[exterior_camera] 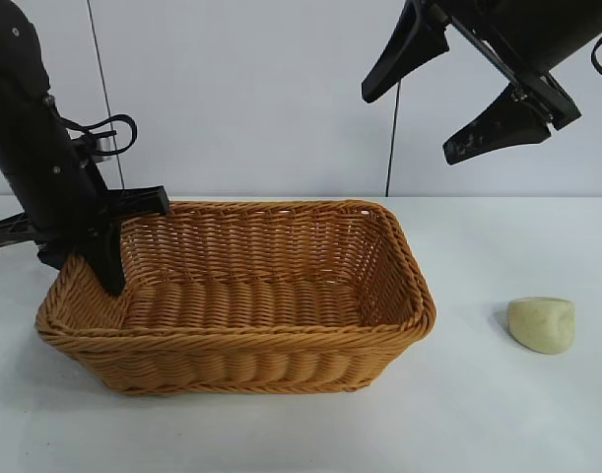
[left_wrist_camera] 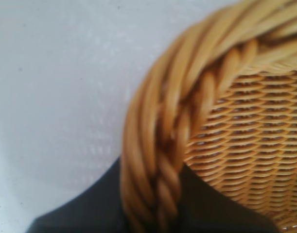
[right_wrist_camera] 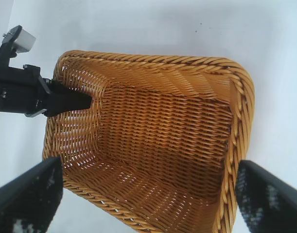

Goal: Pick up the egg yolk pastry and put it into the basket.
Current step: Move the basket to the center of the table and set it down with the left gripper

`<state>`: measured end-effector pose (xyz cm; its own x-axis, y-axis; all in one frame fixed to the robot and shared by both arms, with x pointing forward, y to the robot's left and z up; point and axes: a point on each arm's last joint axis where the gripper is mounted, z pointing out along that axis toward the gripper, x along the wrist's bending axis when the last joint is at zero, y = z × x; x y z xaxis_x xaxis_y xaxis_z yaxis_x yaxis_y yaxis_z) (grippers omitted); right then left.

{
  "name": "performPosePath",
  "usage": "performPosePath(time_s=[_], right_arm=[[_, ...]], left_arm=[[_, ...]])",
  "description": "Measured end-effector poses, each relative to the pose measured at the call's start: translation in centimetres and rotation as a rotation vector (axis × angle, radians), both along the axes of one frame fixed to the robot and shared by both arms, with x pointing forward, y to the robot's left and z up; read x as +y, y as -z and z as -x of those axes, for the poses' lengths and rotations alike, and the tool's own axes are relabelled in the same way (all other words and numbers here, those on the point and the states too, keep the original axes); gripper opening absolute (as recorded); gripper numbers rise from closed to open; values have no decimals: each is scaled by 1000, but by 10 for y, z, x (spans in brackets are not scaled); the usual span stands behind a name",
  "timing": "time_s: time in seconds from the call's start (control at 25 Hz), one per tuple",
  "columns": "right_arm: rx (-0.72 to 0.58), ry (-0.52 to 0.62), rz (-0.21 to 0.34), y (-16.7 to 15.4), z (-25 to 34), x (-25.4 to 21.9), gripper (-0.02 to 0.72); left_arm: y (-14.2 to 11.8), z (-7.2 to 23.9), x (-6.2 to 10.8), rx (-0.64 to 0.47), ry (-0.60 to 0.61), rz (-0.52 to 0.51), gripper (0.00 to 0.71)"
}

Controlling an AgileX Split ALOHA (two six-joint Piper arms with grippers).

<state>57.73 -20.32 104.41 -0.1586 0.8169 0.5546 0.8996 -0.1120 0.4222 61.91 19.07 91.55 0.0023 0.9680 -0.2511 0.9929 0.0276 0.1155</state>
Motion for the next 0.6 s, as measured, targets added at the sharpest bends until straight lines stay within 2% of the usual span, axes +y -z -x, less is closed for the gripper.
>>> performPosePath(time_s=[0.28, 0.36, 0.4, 0.56, 0.6], right_arm=[[2, 2, -1, 0, 0, 0, 662], [2, 2, -1, 0, 0, 0, 662], [2, 2, -1, 0, 0, 0, 662], [2, 2, -1, 0, 0, 0, 662], [2, 2, -1, 0, 0, 0, 662]], left_arm=[[0, 0, 0, -3, 4, 1, 141], [0, 0, 0, -2, 1, 5, 176], [0, 0, -1, 0, -5, 14, 220], [-1, -1, -4, 1, -34, 51, 563], [-1, -1, -4, 1, -36, 54, 614]])
